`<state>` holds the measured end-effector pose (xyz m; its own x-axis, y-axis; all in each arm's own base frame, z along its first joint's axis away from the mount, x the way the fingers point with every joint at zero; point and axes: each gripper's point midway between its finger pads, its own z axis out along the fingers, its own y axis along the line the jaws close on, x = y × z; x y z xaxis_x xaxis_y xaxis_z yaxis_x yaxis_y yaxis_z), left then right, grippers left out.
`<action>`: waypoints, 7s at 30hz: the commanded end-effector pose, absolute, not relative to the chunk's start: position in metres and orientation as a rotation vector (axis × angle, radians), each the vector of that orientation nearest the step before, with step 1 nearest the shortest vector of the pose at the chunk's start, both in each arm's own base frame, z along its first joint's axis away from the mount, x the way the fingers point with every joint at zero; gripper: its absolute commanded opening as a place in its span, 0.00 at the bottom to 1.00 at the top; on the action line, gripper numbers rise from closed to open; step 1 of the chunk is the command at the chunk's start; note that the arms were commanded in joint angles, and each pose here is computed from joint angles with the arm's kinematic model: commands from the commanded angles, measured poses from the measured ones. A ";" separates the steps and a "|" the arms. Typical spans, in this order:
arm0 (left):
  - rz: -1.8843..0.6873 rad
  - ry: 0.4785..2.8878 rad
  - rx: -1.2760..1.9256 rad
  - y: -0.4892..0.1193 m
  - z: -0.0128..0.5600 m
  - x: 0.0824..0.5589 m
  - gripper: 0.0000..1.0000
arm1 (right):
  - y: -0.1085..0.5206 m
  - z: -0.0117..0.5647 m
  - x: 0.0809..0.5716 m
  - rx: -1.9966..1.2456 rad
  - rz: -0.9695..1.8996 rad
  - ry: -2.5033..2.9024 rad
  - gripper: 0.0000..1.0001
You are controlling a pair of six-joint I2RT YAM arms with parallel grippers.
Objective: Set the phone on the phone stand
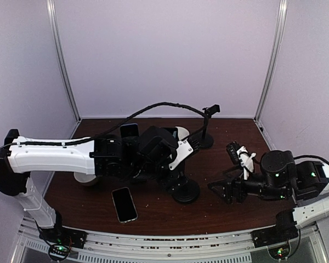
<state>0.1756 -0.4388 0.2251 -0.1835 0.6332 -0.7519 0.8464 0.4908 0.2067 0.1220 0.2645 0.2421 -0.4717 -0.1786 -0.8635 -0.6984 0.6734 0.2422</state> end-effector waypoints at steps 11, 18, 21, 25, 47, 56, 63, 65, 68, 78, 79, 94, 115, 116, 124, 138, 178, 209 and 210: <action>-0.232 1.755 1.337 -0.430 0.237 0.182 0.86 | 0.274 0.195 0.149 -0.603 0.723 2.044 0.82; -0.255 1.786 1.289 -0.421 0.229 0.183 0.85 | 0.275 0.208 0.176 -0.545 0.586 1.995 0.82; -0.278 1.792 1.264 -0.416 0.229 0.181 0.84 | 0.287 0.206 0.176 -0.596 0.696 1.970 0.82; -0.352 1.738 1.204 -0.411 0.238 0.179 0.79 | 0.301 0.179 0.177 -0.714 0.915 2.024 0.82; -0.783 1.427 1.166 -0.465 0.222 0.247 0.62 | 0.258 0.188 0.194 -0.686 0.786 1.957 0.81; -0.828 1.439 1.311 -0.483 0.202 0.241 0.24 | 0.253 0.204 0.204 -0.743 0.716 1.941 0.82; -0.901 1.341 1.338 -0.497 0.212 0.237 0.00 | 0.237 0.234 0.207 -0.708 0.689 1.913 0.82; -0.926 1.304 1.350 -0.509 0.224 0.239 0.00 | 0.219 0.245 0.209 -0.682 0.626 1.939 0.83; -0.963 1.243 1.367 -0.525 0.241 0.240 0.00 | 0.186 0.272 0.211 -0.623 0.507 1.977 0.83; -1.118 1.115 1.350 -0.570 0.264 0.247 0.00 | 0.129 0.340 0.182 -0.576 0.370 1.961 0.84; -1.154 1.096 1.337 -0.577 0.269 0.248 0.00 | 0.124 0.350 0.178 -0.567 0.364 1.945 0.85; -1.285 1.037 1.357 -0.652 0.255 0.245 0.00 | 0.125 0.385 0.180 -0.541 0.388 1.875 0.86; -0.794 1.192 1.339 -0.543 0.305 0.248 0.78 | 0.112 0.441 0.215 -0.327 0.271 1.858 0.83; -0.778 1.223 1.323 -0.530 0.310 0.246 0.78 | 0.115 0.445 0.224 -0.309 0.251 1.868 0.80; -0.501 1.591 1.081 -0.414 0.331 0.265 0.78 | 0.167 0.452 0.302 -0.260 0.186 1.893 0.65; -0.298 1.773 0.884 -0.319 0.319 0.301 0.96 | 0.258 0.323 0.446 -0.350 -0.027 2.222 0.95; -0.221 1.764 1.041 -0.321 0.289 0.308 0.97 | 0.219 0.255 0.491 -0.290 -0.169 2.335 0.00; -0.096 2.274 0.706 -0.210 0.193 0.251 0.85 | 0.319 0.237 0.243 -0.460 0.154 2.310 0.12; -0.095 2.307 0.707 -0.209 0.183 0.248 0.83 | 0.319 0.237 0.242 -0.462 0.157 2.308 0.23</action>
